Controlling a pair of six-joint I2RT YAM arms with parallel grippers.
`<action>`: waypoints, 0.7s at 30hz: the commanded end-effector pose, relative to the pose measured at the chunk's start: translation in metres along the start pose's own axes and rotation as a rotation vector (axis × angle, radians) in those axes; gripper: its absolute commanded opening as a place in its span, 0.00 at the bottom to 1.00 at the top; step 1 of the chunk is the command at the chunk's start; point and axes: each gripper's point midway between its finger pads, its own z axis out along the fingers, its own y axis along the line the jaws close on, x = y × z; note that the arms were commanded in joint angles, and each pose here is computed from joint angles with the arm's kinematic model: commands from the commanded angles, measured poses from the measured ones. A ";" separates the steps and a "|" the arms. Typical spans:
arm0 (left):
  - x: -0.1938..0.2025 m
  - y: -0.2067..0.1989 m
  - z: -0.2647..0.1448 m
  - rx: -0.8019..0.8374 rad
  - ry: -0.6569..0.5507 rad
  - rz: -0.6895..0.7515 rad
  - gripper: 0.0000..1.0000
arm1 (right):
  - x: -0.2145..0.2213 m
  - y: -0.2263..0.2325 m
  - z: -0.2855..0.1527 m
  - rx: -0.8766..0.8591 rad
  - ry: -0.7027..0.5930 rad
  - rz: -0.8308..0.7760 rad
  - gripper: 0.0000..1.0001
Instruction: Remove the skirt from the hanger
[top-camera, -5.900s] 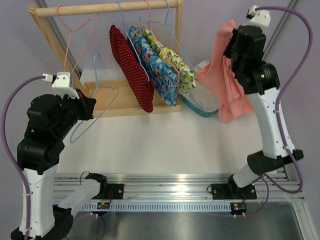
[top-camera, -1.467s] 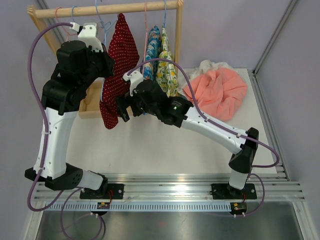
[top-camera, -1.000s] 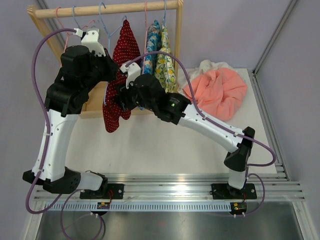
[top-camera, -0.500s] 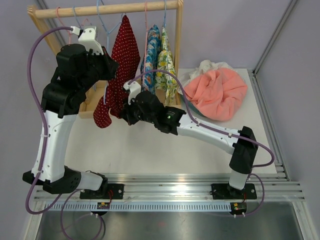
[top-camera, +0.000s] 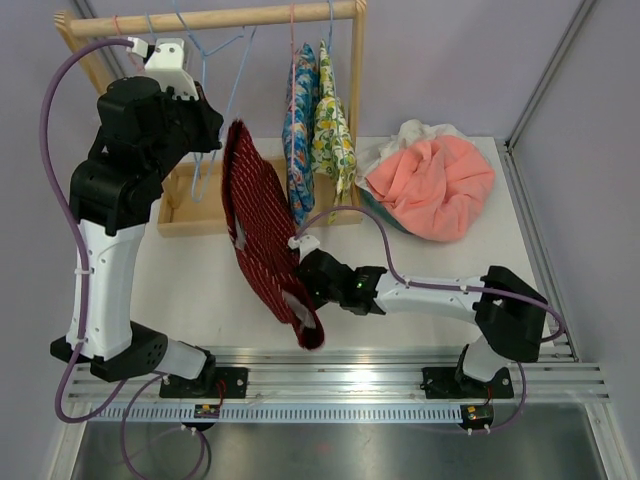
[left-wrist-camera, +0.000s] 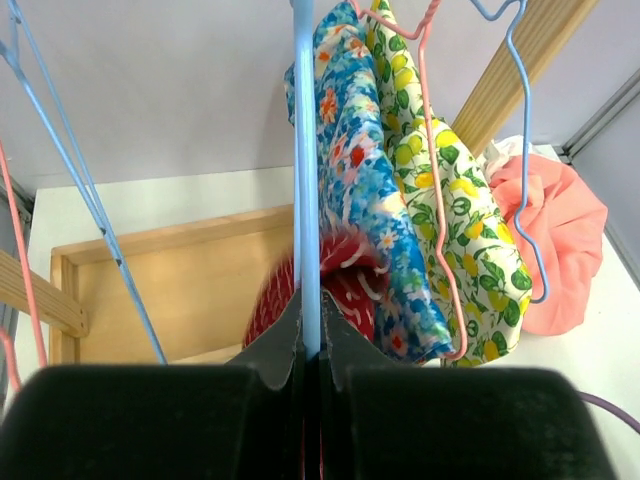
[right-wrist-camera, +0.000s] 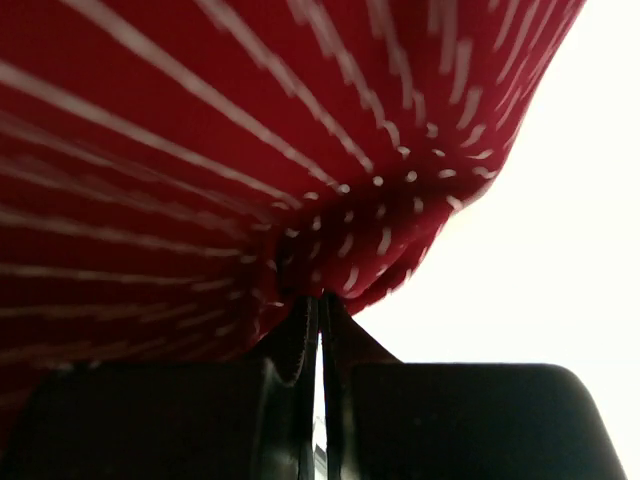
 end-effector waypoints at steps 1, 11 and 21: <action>-0.060 0.002 -0.024 -0.010 -0.247 -0.005 0.00 | -0.043 -0.006 -0.039 0.074 -0.149 0.025 0.00; -0.015 0.016 -0.026 -0.055 -0.163 0.015 0.00 | -0.168 -0.079 -0.222 0.524 -0.706 -0.017 0.00; 0.016 0.016 -0.021 -0.039 -0.108 -0.005 0.00 | -0.291 -0.159 -0.351 0.805 -0.964 0.060 0.00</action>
